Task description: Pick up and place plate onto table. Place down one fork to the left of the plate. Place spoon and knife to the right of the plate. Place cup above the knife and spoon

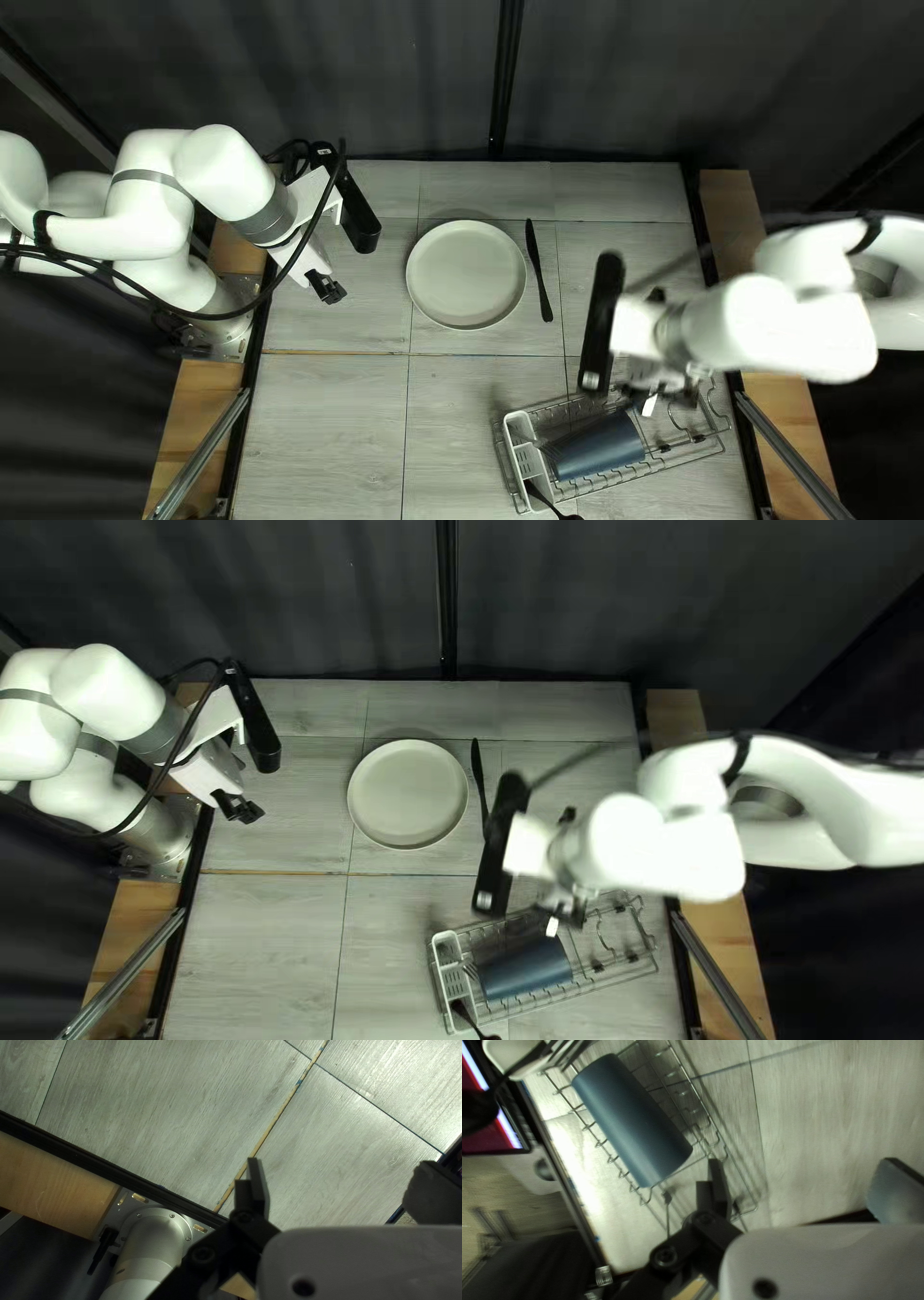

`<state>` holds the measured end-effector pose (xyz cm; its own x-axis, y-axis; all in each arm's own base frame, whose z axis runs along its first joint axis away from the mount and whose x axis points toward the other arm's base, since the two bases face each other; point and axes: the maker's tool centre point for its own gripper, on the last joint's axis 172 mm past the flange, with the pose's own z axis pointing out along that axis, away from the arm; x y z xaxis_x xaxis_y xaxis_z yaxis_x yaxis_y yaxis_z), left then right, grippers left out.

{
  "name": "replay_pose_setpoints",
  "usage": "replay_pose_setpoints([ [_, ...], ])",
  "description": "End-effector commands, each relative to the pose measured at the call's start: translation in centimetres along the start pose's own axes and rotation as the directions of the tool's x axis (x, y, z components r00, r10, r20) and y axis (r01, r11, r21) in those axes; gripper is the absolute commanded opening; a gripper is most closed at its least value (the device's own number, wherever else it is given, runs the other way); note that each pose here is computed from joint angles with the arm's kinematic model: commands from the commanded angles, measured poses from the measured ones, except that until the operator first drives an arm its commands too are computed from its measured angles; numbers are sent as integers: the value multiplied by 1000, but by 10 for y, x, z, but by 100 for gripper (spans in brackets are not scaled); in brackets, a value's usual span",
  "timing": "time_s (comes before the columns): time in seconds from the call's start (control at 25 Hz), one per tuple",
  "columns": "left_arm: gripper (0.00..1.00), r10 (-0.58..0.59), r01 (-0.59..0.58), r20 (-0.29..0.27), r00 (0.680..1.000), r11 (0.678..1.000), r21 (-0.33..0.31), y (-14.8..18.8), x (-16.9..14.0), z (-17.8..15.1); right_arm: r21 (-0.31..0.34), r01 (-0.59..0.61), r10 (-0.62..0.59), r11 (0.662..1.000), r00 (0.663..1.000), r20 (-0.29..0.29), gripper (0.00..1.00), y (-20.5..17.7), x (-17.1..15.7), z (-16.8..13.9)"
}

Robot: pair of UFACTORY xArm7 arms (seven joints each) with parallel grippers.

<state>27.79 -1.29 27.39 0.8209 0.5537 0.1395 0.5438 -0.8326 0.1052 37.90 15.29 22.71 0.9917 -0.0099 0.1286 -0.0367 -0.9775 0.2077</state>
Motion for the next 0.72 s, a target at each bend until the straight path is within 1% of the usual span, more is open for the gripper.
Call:
replay_pose_setpoints([
  [0.04, 100, 0, 0, 0, 1000, 1000, 0, 0, 0, 0, -21, 170, -172, 985, 982, -79, 100, -27, 16, 12],
  [0.12, 100, 0, 0, 0, 1000, 1000, 0, 0, 0, 0, -25, 196, -198, 980, 976, -95, 100, -25, 17, 12],
  [0.36, 100, 0, 0, 0, 1000, 1000, 0, 0, 0, 0, -25, 196, -198, 980, 976, -95, 100, -25, 17, 12],
  [0.4, 100, 0, 0, 0, 1000, 1000, 0, 0, 0, 0, -33, 212, -214, 977, 972, -92, 100, -26, 14, 14],
  [0.48, 100, 0, 0, 0, 1000, 1000, 0, 0, 0, 0, -36, 206, -208, 978, 976, -64, 100, -37, 19, 15],
  [0.56, 100, 0, 0, 0, 1000, 1000, 0, 0, 0, 0, -50, 216, -219, 975, 975, -48, 100, -47, 24, 12],
  [0.72, 100, 0, 0, 0, 1000, 1000, 0, 0, 0, 0, -70, 238, -242, 969, 969, -47, 100, -64, 36, 7],
])
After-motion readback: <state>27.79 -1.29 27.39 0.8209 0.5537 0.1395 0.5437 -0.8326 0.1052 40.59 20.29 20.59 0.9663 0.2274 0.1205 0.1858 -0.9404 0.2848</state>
